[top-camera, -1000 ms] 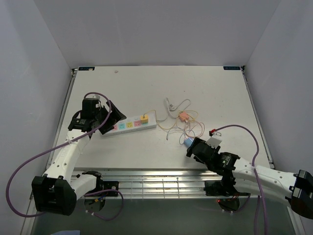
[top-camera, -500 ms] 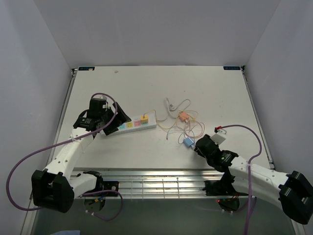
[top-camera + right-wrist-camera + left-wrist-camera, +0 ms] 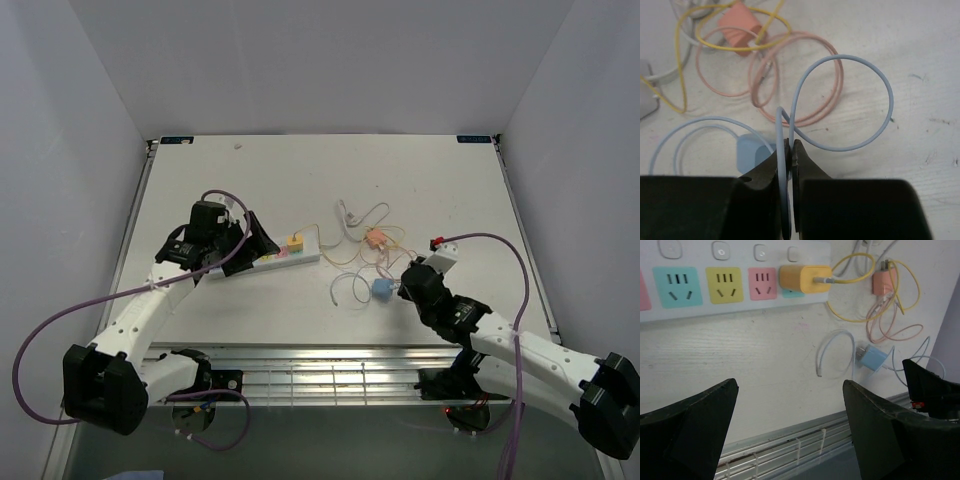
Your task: Insert the plug
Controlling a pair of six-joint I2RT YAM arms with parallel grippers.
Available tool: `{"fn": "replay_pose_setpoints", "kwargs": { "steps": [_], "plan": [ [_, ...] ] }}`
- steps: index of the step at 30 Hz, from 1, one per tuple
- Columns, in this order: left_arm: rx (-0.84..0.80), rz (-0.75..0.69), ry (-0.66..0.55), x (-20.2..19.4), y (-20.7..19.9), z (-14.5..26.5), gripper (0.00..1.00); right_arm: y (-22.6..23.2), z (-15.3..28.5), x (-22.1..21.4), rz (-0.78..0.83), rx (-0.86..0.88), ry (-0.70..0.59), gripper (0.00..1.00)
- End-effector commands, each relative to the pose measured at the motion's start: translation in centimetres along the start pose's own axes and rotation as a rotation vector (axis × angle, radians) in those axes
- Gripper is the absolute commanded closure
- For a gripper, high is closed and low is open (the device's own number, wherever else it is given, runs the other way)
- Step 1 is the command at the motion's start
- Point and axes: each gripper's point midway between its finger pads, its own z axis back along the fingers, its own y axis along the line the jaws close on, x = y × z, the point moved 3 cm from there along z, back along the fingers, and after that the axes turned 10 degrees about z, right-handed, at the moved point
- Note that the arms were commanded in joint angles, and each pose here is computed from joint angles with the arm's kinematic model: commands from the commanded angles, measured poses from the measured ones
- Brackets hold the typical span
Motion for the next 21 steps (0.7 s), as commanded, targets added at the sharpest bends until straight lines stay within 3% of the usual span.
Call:
{"fn": "replay_pose_setpoints", "kwargs": {
  "steps": [1,4,7,13,17,21],
  "plan": [
    [-0.176,-0.108,0.057,-1.1,-2.5,0.7,0.02,2.2,2.0,6.4,0.106,0.073,-0.136,0.92],
    [-0.345,-0.144,0.194,-3.6,-4.3,1.2,0.02,3.3,3.7,9.1,0.175,0.123,-0.147,0.92],
    [-0.409,-0.183,0.23,-4.9,-5.9,1.0,0.02,4.4,4.9,11.6,0.225,0.156,-0.154,0.92],
    [-0.569,-0.346,0.313,-7.8,-10.1,2.1,0.02,9.0,8.3,15.7,0.292,0.4,-0.172,0.92],
    [-0.633,-0.428,0.281,-8.4,-12.0,3.5,0.02,9.9,8.6,15.2,0.38,0.428,-0.061,0.92],
    [-0.61,-0.437,0.237,-8.3,-12.3,2.8,0.02,12.2,9.9,15.0,0.44,0.634,-0.104,0.92]
  ]
}}
